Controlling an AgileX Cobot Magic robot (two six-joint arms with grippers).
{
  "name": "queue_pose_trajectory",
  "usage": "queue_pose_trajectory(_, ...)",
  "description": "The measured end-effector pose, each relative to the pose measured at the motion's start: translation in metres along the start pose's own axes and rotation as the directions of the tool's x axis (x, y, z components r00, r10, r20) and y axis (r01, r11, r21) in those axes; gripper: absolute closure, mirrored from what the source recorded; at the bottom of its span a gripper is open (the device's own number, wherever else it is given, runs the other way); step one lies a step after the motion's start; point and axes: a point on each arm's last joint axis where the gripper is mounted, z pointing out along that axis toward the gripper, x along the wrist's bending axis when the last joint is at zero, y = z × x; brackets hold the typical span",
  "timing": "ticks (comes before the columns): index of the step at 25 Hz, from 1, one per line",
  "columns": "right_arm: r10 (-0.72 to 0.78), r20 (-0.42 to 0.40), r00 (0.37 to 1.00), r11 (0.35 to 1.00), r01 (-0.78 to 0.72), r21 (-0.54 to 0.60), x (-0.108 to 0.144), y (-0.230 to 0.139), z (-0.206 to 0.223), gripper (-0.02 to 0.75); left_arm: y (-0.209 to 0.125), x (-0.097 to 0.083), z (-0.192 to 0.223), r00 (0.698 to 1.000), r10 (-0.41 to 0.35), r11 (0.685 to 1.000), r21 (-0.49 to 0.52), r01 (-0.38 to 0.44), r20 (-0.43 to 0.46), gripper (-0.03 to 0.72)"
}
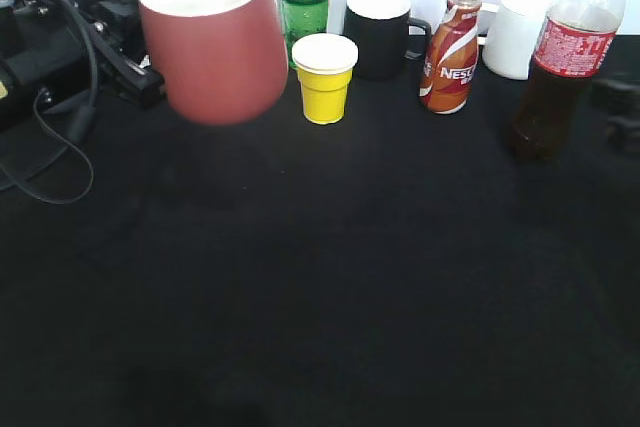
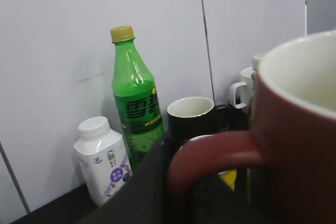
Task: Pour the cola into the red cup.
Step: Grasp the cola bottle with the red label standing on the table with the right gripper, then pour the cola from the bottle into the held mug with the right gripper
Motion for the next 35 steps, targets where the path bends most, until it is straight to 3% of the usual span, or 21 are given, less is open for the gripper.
queue_pose_trajectory(2, 0.019, -0.025, 1.0, 0.999, -0.02, -0.04, 0.0, -0.011, 0.014, 0.163, 0.0, 0.0, 0.0, 1.0, 0.0, 1.0, 0.0, 0.0, 0.0, 0.648)
queue_pose_trajectory(6, 0.045, -0.037, 0.998, 0.999, -0.044, 0.023, -0.002, -0.04, 0.041, 0.081, 0.0, 0.0, 0.0, 1.0, -0.001, 1.0, 0.0, 0.001, 0.0, 0.648)
queue_pose_trajectory(14, -0.008, -0.091, 0.996, 0.999, 0.004, -0.047, -0.006, -0.039, 0.106, 0.078, 0.0, 0.0, 0.0, 1.0, -0.001, 1.0, 0.0, 0.001, 0.0, 0.648)
queue_pose_trajectory(16, -0.009, -0.095, 0.995, 0.998, 0.003, -0.055, -0.006, -0.042, 0.112, 0.102, 0.0, 0.0, 0.0, 1.0, -0.001, 1.0, 0.0, 0.001, 0.0, 0.648)
queue_pose_trajectory(21, -0.011, -0.1, 0.995, 0.998, 0.005, -0.062, -0.006, -0.041, 0.112, 0.285, 0.0, 0.0, 0.0, 1.0, -0.001, 1.0, 0.0, 0.001, 0.0, 0.648)
queue_pose_trajectory(35, -0.01, -0.105, 0.994, 0.997, 0.002, -0.071, -0.005, -0.043, 0.112, 0.3, -0.001, -0.004, 0.0, 0.999, 0.02, 1.0, 0.006, -0.02, 0.043, 0.648)
